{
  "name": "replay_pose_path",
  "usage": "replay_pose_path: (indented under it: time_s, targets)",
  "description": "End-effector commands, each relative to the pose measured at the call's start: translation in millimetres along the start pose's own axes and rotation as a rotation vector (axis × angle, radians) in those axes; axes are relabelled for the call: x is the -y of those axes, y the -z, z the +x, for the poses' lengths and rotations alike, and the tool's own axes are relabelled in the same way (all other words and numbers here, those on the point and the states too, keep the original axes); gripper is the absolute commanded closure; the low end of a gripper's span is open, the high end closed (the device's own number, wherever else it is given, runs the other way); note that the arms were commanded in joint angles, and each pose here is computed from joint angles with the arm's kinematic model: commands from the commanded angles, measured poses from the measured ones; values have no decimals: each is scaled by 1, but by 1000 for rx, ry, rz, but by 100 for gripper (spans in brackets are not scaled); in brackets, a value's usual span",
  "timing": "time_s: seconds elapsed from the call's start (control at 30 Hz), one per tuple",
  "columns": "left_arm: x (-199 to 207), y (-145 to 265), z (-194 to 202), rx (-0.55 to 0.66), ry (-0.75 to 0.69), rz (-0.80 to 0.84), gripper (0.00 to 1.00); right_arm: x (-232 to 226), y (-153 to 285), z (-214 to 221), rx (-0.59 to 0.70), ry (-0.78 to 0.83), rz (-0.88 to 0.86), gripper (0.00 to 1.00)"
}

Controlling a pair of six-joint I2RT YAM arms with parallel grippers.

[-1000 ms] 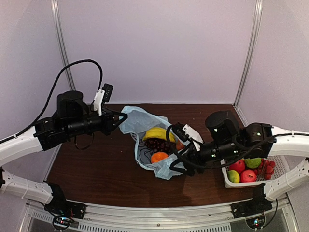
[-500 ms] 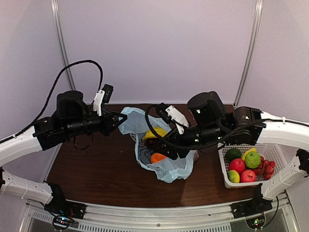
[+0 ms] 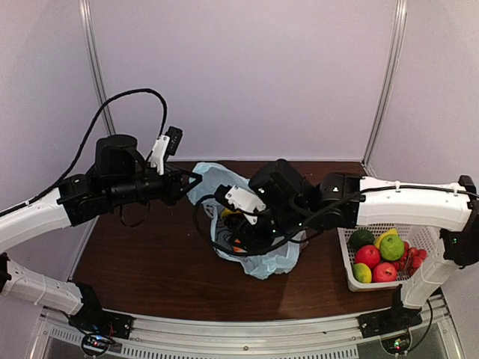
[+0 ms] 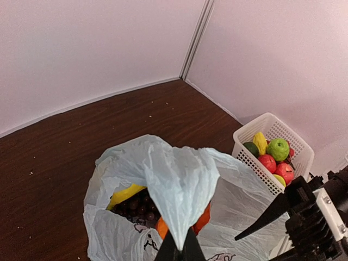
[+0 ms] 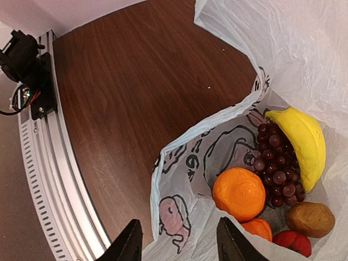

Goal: Untie the knot of the plastic bag and take out the fruit
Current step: Reach into the gripper in the takeout bag, then pick up the fake fruit from the takeout bag.

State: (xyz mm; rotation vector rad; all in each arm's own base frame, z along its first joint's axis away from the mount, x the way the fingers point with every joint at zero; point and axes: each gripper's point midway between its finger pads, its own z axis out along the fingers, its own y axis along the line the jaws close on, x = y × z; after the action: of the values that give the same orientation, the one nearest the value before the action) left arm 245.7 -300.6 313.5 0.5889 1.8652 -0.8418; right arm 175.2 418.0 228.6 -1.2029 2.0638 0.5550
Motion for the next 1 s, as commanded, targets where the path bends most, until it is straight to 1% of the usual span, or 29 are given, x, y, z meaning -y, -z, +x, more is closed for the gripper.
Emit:
replay_pose_path:
  time_s: [0.0, 0.1, 0.2, 0.43, 0.5, 0.67, 0.97]
  targets:
    - [1, -4, -13, 41, 5, 4, 100, 19, -21, 27, -125, 108, 99, 54]
    - [1, -5, -17, 57, 8, 2, 100, 33, -33, 39, -177, 92, 116, 54]
    - [-1, -3, -17, 59, 10, -3, 100, 45, -44, 44, -199, 66, 117, 54]
    - [-6, -1, -5, 30, 11, -27, 100, 78, -72, 55, -275, 54, 147, 53]
    - [-6, 0, -4, 27, 13, -27, 100, 84, -80, 59, -300, 57, 153, 50]
    - [-5, 3, -3, 34, 22, -18, 100, 96, -101, 68, -339, 42, 160, 39]
    - [-6, 2, -1, 25, 27, -19, 100, 122, -118, 93, -408, 6, 188, 23]
